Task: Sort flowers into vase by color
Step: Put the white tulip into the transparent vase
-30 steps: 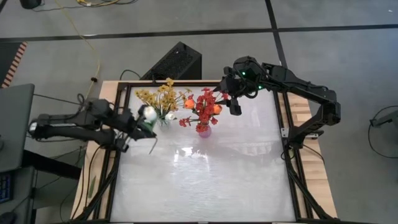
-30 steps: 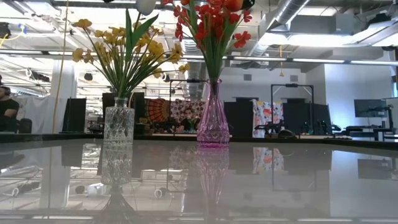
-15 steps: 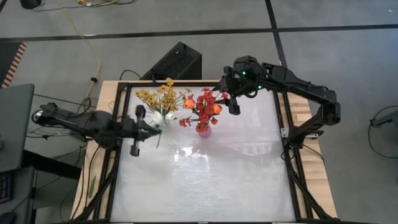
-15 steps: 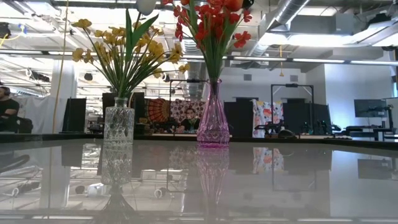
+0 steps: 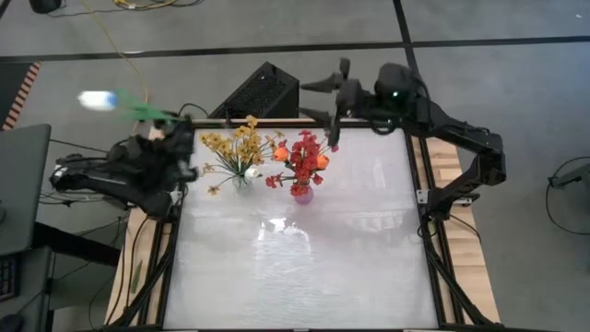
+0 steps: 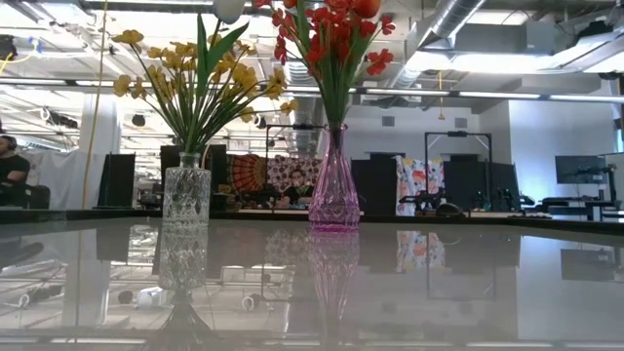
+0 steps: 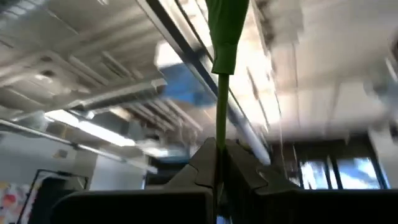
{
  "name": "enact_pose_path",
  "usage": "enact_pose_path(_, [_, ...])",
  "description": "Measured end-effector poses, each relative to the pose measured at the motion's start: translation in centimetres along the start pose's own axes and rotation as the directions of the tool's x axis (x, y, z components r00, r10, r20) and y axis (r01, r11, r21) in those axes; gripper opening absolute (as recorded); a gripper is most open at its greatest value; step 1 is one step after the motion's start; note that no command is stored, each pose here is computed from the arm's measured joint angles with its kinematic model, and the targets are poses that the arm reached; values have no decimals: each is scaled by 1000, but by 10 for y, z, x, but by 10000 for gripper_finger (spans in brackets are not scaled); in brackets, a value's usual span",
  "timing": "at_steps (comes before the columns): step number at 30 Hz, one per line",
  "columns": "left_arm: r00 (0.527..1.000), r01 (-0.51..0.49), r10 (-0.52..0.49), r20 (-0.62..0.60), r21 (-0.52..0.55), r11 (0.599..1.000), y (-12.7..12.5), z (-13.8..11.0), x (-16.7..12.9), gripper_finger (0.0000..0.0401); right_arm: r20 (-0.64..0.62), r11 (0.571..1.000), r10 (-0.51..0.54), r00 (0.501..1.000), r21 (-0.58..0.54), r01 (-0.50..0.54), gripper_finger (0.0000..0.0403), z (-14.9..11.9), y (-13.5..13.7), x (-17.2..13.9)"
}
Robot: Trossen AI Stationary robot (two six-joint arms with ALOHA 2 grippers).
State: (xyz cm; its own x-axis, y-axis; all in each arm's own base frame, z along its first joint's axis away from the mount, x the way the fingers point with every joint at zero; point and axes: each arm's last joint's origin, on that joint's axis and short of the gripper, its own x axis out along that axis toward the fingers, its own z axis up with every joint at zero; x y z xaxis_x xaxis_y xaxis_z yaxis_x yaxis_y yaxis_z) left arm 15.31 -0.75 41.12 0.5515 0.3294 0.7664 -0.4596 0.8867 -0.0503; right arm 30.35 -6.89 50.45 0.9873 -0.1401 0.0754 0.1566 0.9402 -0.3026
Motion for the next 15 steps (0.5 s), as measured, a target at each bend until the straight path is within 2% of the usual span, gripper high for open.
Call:
enact_pose_path(4, [999,8,-4,-41,103,995,-4,-15,30,0,170,978,60,984,188,-92,265,8,-8,5])
enact_pose_path(6, [999,-21,26,-36,120,993,-2,-13,46,0,198,952,83,977,273,-136,265,9,-10,5])
enact_pose_path(8, [999,-24,30,-43,138,990,0,-12,60,0,195,941,85,977,306,-143,265,5,-10,10])
enact_pose_path(11, [996,50,-35,-88,173,984,-1,-19,76,0,149,923,101,984,355,-149,265,-2,-7,16])
enact_pose_path(15, [992,101,-87,-93,154,983,1,-17,91,0,102,905,120,988,399,-151,265,-14,-3,26])
